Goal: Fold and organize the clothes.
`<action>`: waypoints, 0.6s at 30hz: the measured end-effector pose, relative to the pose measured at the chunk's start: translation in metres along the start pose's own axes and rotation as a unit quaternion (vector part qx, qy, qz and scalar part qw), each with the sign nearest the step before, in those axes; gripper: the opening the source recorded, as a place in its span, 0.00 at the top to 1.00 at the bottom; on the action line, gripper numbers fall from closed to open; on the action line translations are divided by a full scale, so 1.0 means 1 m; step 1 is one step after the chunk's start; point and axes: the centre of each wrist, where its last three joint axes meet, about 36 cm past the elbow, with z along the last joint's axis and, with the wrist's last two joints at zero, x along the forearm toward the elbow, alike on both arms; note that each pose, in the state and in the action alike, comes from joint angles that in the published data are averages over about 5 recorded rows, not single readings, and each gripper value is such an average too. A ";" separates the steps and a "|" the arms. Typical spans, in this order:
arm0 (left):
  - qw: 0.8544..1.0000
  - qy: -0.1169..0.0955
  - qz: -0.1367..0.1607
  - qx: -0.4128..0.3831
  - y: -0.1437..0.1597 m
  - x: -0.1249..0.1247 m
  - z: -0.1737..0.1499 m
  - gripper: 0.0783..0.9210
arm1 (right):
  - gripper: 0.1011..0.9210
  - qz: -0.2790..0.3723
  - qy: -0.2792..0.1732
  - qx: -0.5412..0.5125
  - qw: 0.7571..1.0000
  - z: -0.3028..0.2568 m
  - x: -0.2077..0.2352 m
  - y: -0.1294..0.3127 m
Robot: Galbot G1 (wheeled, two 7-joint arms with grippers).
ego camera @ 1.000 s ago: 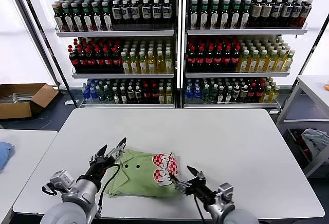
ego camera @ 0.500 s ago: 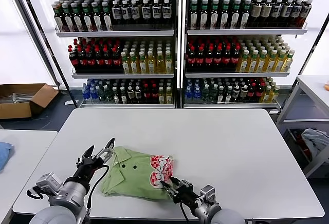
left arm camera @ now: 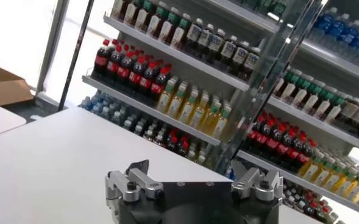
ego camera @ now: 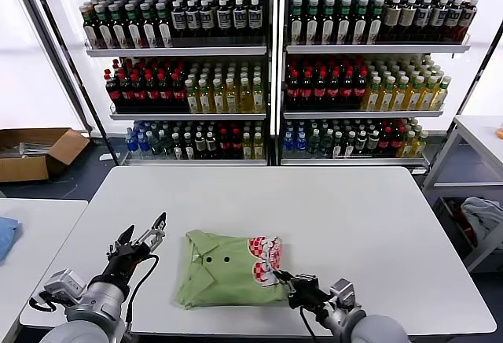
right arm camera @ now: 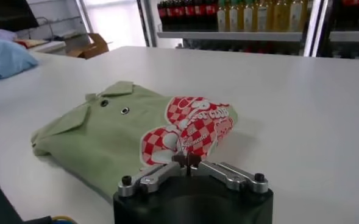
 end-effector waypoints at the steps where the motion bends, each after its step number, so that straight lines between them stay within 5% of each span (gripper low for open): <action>1: 1.000 0.000 -0.001 0.000 0.000 0.000 0.000 0.12 | 0.99 0.005 0.003 0.004 1.000 0.000 0.005 -0.004; 8: 1.000 0.005 -0.005 0.000 0.001 0.002 0.002 0.12 | 0.92 0.050 0.013 0.026 0.998 0.002 0.038 -0.027; 18: 1.000 0.014 -0.004 0.007 -0.001 0.000 0.009 0.12 | 0.58 0.100 -0.032 0.048 0.993 -0.002 0.078 -0.032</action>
